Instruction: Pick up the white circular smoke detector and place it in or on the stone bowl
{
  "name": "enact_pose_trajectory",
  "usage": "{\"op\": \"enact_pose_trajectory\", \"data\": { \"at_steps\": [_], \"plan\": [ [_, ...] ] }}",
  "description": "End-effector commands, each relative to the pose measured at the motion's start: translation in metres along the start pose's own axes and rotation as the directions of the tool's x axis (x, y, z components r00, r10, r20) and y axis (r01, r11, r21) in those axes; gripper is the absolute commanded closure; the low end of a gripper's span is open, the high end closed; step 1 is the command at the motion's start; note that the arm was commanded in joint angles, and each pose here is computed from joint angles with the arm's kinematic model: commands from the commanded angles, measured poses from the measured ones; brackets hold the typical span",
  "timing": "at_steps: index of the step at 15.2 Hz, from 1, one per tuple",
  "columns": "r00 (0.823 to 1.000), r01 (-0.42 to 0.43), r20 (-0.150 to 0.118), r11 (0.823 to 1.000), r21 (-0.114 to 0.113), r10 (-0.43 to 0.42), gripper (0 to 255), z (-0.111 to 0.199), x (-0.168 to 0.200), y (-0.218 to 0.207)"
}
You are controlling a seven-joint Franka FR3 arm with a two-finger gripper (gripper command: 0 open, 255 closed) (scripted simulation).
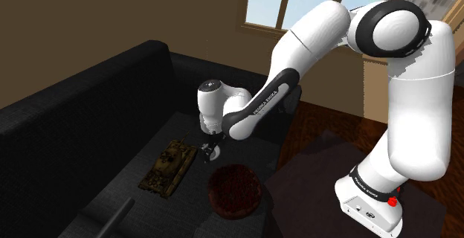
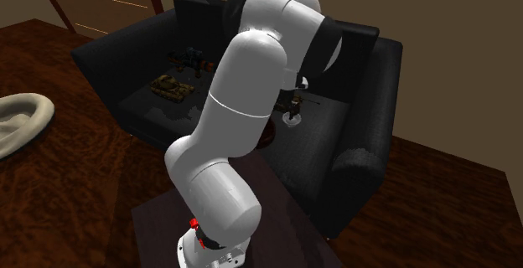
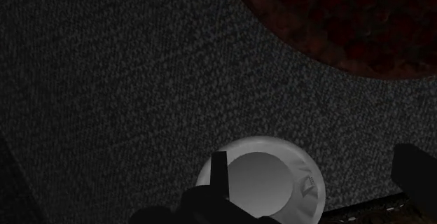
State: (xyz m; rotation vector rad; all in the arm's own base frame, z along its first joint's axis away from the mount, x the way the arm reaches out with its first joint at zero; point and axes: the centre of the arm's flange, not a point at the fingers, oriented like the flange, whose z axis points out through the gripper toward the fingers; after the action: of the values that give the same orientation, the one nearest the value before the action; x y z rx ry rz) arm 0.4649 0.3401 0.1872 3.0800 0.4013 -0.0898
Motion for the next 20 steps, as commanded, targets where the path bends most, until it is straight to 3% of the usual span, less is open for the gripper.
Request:
{"op": "enact_pose_trajectory", "data": {
  "at_steps": [1,8,16,17,20],
  "plan": [
    [0.999,0.054,0.009,0.999,-0.004,-0.054,0,0.011,0.014,-0.001],
    [0.999,0.054,0.009,0.999,-0.004,-0.054,0,0.051,0.013,-0.001],
    [0.999,0.054,0.009,0.999,-0.004,-0.054,0,0.051,0.013,-0.001],
    [0.999,0.054,0.009,0.999,-0.004,-0.054,255,0.051,0.014,-0.001],
    [0.999,0.054,0.008,0.999,-0.003,-0.054,255,0.051,0.014,-0.002]
  ]
}}
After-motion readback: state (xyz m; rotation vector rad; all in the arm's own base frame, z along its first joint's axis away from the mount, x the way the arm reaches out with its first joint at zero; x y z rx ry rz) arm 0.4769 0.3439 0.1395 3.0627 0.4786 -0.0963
